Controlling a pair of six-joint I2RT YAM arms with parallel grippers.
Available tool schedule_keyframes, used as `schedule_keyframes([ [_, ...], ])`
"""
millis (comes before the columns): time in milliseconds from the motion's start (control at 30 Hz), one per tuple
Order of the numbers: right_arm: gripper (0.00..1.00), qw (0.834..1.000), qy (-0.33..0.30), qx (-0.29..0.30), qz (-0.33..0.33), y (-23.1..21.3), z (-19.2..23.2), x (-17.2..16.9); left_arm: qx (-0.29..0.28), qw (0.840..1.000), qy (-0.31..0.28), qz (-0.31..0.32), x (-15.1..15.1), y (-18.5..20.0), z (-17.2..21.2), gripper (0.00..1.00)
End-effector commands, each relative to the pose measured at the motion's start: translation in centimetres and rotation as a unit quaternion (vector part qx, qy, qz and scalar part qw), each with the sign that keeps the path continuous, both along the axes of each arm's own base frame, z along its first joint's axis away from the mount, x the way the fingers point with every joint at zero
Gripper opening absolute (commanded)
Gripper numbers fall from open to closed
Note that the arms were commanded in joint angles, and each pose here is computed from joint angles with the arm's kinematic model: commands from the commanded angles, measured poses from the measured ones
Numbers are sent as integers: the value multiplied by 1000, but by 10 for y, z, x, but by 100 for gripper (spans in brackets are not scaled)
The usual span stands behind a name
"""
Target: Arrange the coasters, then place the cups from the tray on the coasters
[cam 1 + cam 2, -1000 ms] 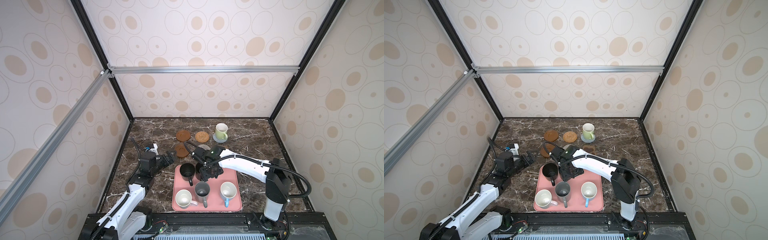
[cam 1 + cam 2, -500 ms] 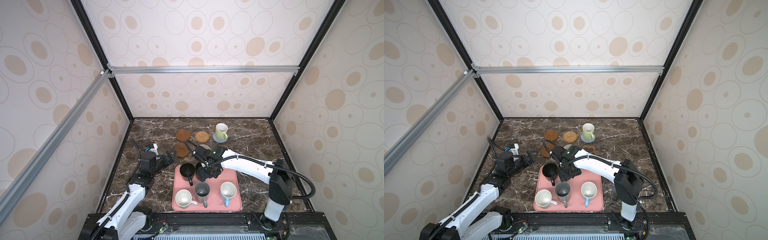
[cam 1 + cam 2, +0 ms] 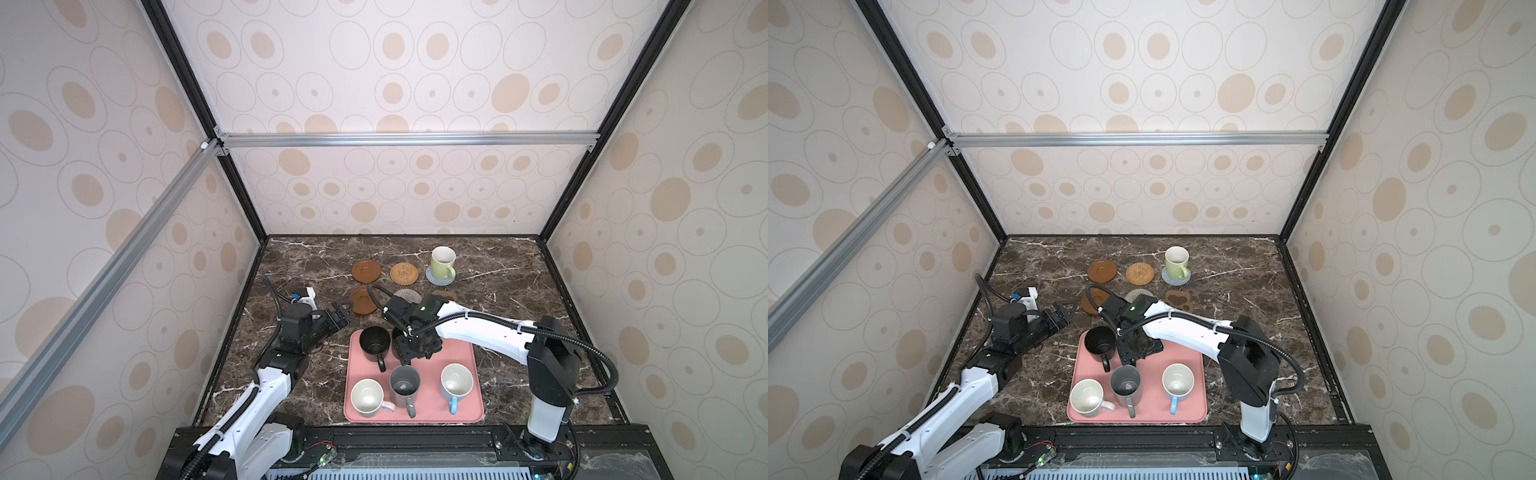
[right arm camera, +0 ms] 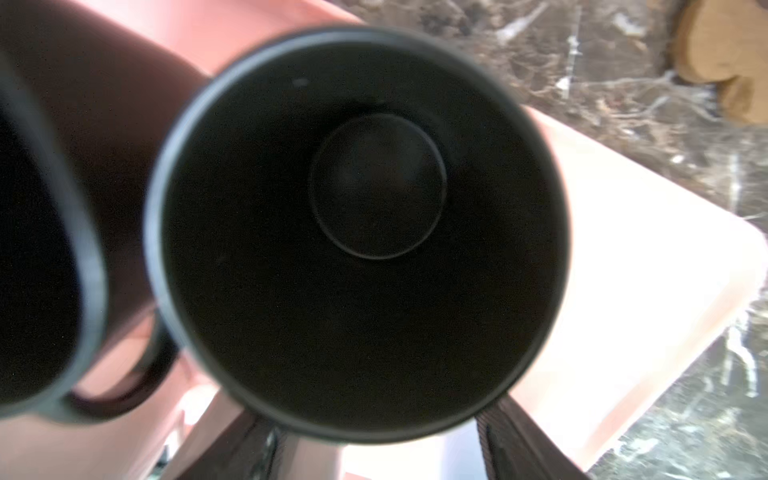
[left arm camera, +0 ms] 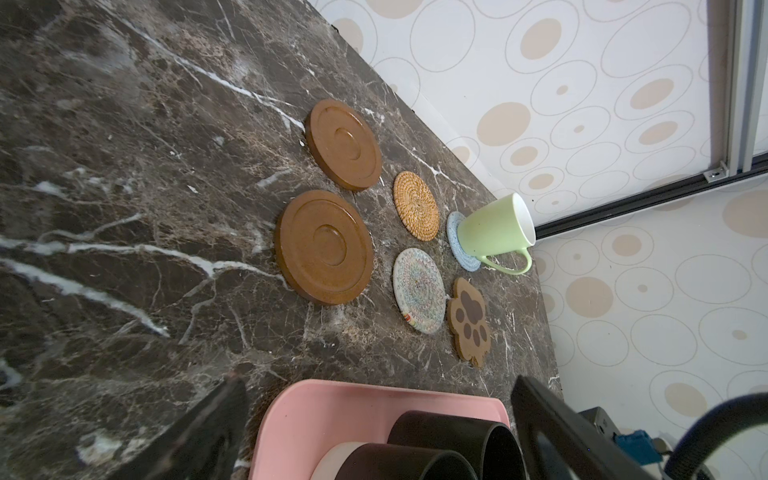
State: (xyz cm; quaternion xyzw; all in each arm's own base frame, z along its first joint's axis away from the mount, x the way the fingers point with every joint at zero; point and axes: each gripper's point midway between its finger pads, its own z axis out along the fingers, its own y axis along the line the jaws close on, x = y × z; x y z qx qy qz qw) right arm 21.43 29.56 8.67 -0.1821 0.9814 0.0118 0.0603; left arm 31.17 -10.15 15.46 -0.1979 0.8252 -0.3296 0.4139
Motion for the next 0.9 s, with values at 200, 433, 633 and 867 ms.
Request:
schedule_keyframes([
  [200,74,997,-26,-74,-7,-33,0,8,-6,1000,-8,-1,8,-2,12,100],
  [433,74,997,-28,-73,-13,-42,-1,13,-5,1000,-10,2,7,0,14,100],
  [633,73,997,-29,-67,-27,-55,-1,16,-3,1000,-10,5,7,1,14,100],
  [867,72,998,-29,-50,-23,-57,0,18,-5,1000,-12,5,6,1,15,100],
])
